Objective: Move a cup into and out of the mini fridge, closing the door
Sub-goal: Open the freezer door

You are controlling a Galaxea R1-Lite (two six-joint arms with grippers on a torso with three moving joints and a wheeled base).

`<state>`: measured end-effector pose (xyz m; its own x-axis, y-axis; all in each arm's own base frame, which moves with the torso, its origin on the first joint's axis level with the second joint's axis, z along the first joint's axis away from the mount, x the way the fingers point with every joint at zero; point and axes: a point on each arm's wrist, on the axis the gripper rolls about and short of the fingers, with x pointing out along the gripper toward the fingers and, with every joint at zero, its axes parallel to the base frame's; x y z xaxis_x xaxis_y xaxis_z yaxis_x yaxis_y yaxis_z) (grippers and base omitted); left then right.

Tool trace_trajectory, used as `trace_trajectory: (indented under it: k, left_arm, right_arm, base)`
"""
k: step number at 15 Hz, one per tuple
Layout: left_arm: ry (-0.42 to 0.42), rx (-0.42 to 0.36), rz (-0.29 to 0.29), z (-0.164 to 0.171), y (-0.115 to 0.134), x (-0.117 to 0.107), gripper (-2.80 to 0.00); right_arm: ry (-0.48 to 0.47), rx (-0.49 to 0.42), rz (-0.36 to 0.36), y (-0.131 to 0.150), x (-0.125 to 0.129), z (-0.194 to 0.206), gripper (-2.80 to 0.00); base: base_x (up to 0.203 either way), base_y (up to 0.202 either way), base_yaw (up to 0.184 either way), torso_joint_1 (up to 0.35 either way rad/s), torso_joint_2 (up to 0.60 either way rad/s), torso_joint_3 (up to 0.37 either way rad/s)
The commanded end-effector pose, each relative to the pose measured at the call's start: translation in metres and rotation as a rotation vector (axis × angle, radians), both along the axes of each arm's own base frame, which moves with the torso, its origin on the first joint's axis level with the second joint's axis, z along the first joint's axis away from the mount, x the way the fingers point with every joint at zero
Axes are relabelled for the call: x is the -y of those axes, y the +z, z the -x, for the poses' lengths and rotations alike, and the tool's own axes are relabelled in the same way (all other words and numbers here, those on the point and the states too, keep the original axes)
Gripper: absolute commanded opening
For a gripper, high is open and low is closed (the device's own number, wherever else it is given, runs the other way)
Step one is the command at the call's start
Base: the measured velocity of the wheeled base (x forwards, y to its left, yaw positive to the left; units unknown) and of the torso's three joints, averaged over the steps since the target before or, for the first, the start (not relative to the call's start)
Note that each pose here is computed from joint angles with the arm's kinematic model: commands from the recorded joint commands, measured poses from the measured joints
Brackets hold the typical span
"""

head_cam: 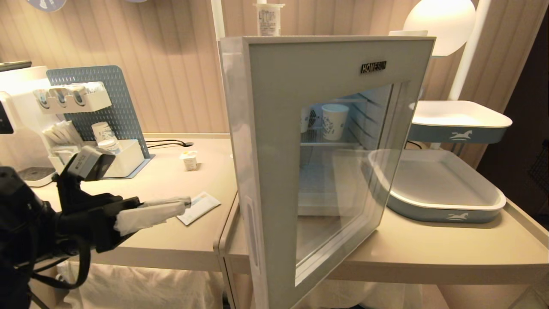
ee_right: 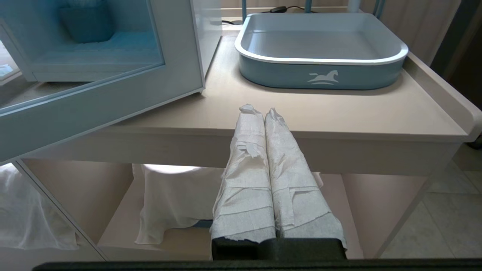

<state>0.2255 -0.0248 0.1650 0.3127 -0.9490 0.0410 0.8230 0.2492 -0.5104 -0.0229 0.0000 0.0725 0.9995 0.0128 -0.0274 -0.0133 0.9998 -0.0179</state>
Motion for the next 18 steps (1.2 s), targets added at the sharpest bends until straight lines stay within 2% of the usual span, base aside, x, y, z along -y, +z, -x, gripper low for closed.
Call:
trace_trajectory:
  k: [1, 4, 7, 12, 16, 18]
  left_arm:
    - [-0.048, -0.075, -0.002, -0.011, -0.016, 0.010, -2.80]
    - [-0.127, -0.131, -0.009, -0.016, -0.027, 0.030, -2.80]
    - [-0.246, -0.154, -0.020, -0.015, -0.034, 0.061, -2.80]
    - [-0.459, -0.123, -0.030, -0.007, -0.031, 0.117, -2.80]
    - [-0.581, -0.084, -0.027, 0.019, -0.021, 0.136, -2.80]
    - [-0.609, -0.077, -0.026, 0.027, -0.018, 0.139, -2.80]
  right_arm:
    - [0.001, -0.003, 0.000, 0.000, 0.000, 0.000, -2.80]
    - [0.001, -0.003, 0.000, 0.000, 0.000, 0.000, -2.80]
    - [0.001, -0.003, 0.000, 0.000, 0.000, 0.000, -2.80]
    - [0.001, -0.003, 0.000, 0.000, 0.000, 0.000, -2.80]
    - [0.001, -0.003, 0.000, 0.000, 0.000, 0.000, -2.80]
    - [0.001, -0.003, 0.000, 0.000, 0.000, 0.000, -2.80]
  base:
    - [0.000, 0.000, 0.000, 0.000, 0.00, 0.000]
    - [0.000, 0.000, 0.000, 0.000, 0.00, 0.000]
    - [0.000, 0.000, 0.000, 0.000, 0.00, 0.000]
    - [0.000, 0.000, 0.000, 0.000, 0.00, 0.000]
    - [0.000, 0.000, 0.000, 0.000, 0.00, 0.000]
    - [0.000, 0.000, 0.000, 0.000, 0.00, 0.000]
